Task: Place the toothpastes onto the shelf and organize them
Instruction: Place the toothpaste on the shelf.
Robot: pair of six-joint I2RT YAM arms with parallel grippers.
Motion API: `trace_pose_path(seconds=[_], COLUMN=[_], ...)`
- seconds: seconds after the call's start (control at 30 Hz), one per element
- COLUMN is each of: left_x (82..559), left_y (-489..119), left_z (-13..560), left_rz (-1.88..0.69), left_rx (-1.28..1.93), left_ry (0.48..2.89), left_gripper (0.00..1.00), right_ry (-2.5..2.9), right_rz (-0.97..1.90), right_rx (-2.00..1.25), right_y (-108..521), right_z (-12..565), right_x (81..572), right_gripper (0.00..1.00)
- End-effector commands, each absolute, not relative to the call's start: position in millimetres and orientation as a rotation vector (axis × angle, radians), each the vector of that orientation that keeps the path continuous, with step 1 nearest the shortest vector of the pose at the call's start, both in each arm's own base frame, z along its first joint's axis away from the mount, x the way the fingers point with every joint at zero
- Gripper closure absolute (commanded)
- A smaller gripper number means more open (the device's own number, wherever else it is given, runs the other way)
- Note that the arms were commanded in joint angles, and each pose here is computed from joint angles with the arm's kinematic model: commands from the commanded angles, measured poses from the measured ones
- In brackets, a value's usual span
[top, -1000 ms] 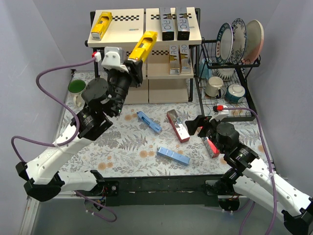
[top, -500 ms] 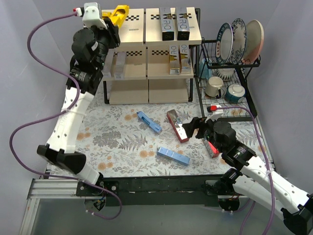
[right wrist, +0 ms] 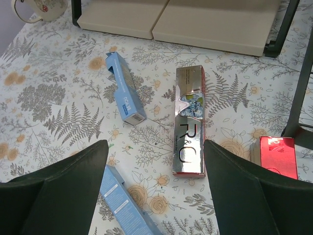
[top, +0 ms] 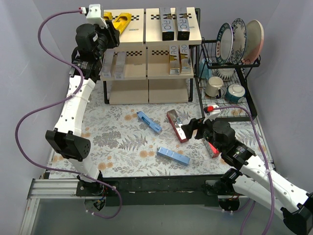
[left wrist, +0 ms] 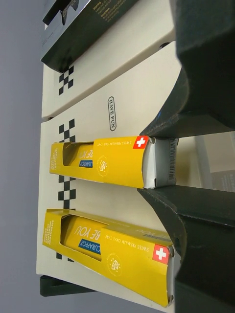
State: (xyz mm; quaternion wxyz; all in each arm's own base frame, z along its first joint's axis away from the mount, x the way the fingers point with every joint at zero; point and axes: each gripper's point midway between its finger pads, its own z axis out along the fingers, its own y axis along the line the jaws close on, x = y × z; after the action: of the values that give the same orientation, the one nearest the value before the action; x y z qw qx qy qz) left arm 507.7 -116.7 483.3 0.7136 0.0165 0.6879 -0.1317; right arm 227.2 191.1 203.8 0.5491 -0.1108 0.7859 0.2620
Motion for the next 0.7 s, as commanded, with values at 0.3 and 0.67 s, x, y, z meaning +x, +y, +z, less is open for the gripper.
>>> trace_pose_path(seconds=[0.3, 0.67], left_x=[482, 472], left_y=[-113, -109], left_z=[492, 487], left_rz=[-0.287, -0.275], left_rx=[0.082, 0.083], left_ry=[1.504, 1.497], left_gripper=[0.64, 0.64], right_ry=[1.797, 1.783], right_rz=[0.655, 0.668], right_rx=[-0.284, -0.278], right_y=[199, 202], right_z=[221, 223], right_x=[231, 233], right_gripper=[0.14, 0.14])
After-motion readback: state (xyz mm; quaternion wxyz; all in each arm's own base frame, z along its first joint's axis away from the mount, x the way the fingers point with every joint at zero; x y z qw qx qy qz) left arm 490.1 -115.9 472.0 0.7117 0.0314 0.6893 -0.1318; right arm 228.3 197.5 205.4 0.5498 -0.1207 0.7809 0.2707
